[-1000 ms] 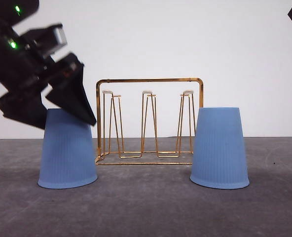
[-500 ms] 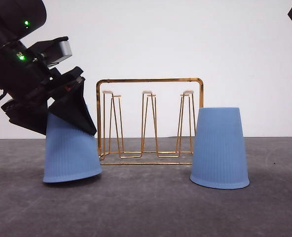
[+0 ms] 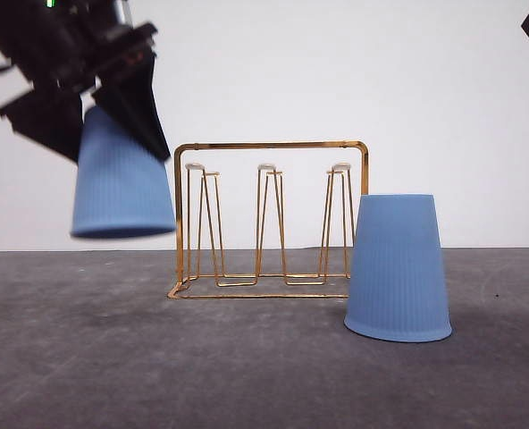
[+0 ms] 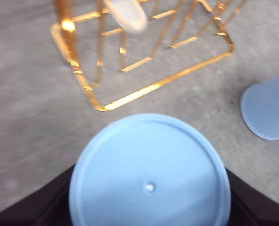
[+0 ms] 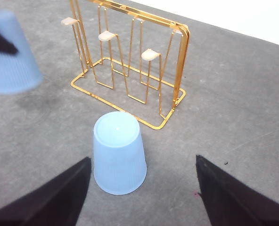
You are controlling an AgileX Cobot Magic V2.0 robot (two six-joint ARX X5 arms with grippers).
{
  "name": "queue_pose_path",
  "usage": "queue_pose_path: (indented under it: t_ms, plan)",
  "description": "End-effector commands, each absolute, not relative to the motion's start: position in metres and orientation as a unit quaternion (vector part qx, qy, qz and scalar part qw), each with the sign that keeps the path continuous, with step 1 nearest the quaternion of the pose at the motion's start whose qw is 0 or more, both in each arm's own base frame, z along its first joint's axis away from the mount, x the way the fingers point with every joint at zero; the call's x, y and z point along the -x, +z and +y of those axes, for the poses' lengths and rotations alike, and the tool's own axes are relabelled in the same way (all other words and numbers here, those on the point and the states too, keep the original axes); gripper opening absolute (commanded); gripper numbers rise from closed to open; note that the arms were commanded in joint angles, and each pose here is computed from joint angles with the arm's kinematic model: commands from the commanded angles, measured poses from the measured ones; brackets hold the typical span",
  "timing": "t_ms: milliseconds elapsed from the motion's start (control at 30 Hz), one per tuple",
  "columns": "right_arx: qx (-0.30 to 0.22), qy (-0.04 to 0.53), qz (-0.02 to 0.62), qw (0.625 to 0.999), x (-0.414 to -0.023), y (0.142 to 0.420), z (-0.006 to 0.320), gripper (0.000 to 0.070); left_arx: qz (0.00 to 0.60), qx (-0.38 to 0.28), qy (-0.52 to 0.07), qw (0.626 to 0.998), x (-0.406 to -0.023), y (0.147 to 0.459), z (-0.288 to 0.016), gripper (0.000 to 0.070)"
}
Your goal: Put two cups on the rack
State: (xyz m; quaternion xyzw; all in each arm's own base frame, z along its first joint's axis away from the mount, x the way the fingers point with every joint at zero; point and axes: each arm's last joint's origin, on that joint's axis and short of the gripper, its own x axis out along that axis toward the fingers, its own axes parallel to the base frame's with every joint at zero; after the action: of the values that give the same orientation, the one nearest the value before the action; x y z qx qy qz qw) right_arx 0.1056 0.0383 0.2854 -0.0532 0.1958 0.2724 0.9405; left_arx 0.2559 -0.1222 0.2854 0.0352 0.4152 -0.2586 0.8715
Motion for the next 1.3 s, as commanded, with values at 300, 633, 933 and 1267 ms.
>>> queue_pose_path:
  t_ms: [300, 633, 933, 1267]
  plan:
    - [0.055, 0.275, 0.187, 0.941, -0.106, 0.289, 0.039, 0.0453, 0.31, -0.006, -0.231, 0.922, -0.267, 0.353, -0.126, 0.031]
    - [0.055, 0.275, 0.187, 0.942, -0.106, 0.289, 0.039, 0.0453, 0.267, 0.001, -0.232, 0.936, -0.286, 0.349, -0.137, 0.0311]
    - [0.055, 0.274, 0.187, 0.942, -0.106, 0.289, 0.039, 0.0453, 0.312, -0.013, -0.228, 0.922, -0.317, 0.306, -0.156, 0.0311]
    - [0.055, 0.274, 0.187, 0.942, -0.106, 0.289, 0.039, 0.0453, 0.377, -0.028, -0.223, 0.898, -0.341, 0.252, -0.171, 0.0378]
